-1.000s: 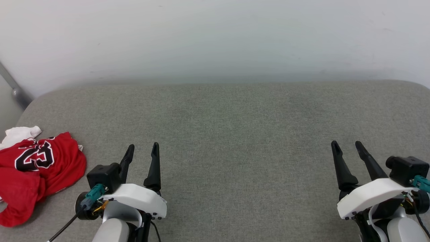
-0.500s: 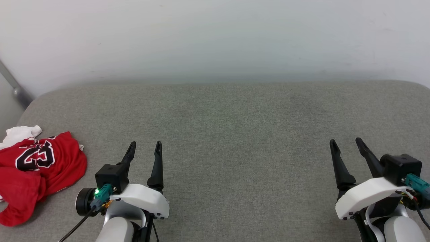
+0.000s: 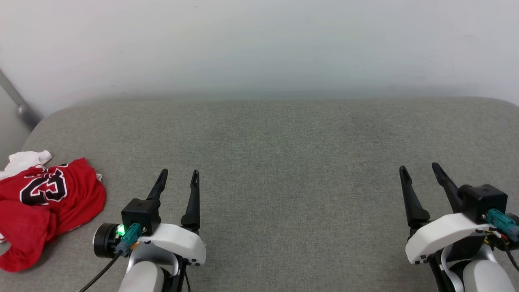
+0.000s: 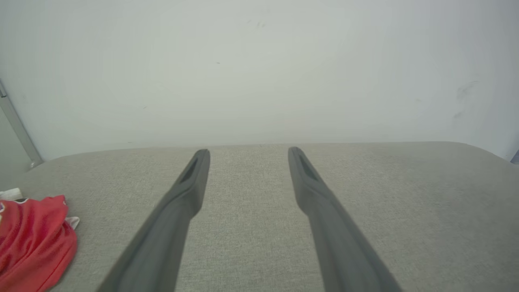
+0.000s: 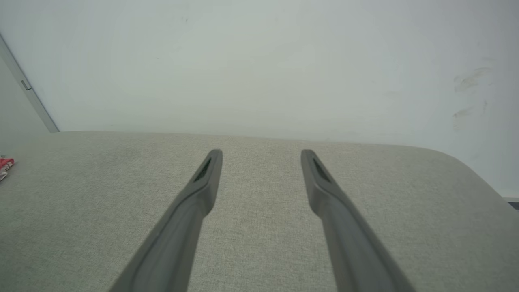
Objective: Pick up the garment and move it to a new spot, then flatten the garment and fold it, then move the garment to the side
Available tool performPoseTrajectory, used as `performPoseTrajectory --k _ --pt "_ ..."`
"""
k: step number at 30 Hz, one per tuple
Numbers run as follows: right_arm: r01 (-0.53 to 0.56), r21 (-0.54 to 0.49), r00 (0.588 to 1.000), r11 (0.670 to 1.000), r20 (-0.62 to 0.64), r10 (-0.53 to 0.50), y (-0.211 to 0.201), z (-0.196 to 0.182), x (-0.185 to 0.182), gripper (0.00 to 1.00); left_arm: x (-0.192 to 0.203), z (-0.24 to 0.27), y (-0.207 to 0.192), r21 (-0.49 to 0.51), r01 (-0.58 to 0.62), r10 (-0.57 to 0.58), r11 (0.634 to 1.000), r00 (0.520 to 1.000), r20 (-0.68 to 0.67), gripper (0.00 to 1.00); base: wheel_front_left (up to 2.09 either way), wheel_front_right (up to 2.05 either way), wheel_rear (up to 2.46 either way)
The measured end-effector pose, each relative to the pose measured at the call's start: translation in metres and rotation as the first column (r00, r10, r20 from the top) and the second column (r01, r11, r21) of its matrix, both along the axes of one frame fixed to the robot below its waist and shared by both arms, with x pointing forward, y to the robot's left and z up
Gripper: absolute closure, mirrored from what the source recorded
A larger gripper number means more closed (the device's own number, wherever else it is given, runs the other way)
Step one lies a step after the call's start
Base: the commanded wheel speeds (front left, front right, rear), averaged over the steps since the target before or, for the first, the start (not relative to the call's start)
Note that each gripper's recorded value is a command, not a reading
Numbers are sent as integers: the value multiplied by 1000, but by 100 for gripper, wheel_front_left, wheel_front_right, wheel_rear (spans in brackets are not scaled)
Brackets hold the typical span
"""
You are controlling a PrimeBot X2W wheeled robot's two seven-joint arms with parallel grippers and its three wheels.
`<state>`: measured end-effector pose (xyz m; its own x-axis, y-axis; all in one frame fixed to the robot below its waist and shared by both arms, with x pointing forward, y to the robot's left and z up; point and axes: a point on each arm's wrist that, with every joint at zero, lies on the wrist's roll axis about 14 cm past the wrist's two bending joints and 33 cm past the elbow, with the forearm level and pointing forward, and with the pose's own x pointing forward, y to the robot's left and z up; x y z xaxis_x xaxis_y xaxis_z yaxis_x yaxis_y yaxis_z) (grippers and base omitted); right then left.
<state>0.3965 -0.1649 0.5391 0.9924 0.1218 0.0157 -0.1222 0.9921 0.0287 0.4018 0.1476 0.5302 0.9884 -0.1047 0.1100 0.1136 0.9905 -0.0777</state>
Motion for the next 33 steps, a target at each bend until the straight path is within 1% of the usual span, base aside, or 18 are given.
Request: performPoseTrajectory --k 8,18,33 --pt "11 -22 1000 1000 0 -11 -3 -1 1 0 2 -1 0 15 3 -3 1000 1000 7 0 0 0 0" --pt "17 -79 1000 997 2 -17 -4 -3 2 0 3 -7 -1 42 10 -10 999 1000 1 0 0 0 0" --pt "16 -74 1000 997 15 -15 -3 0 1 0 3 -7 6 26 -15 15 1000 1000 -4 0 0 0 0"
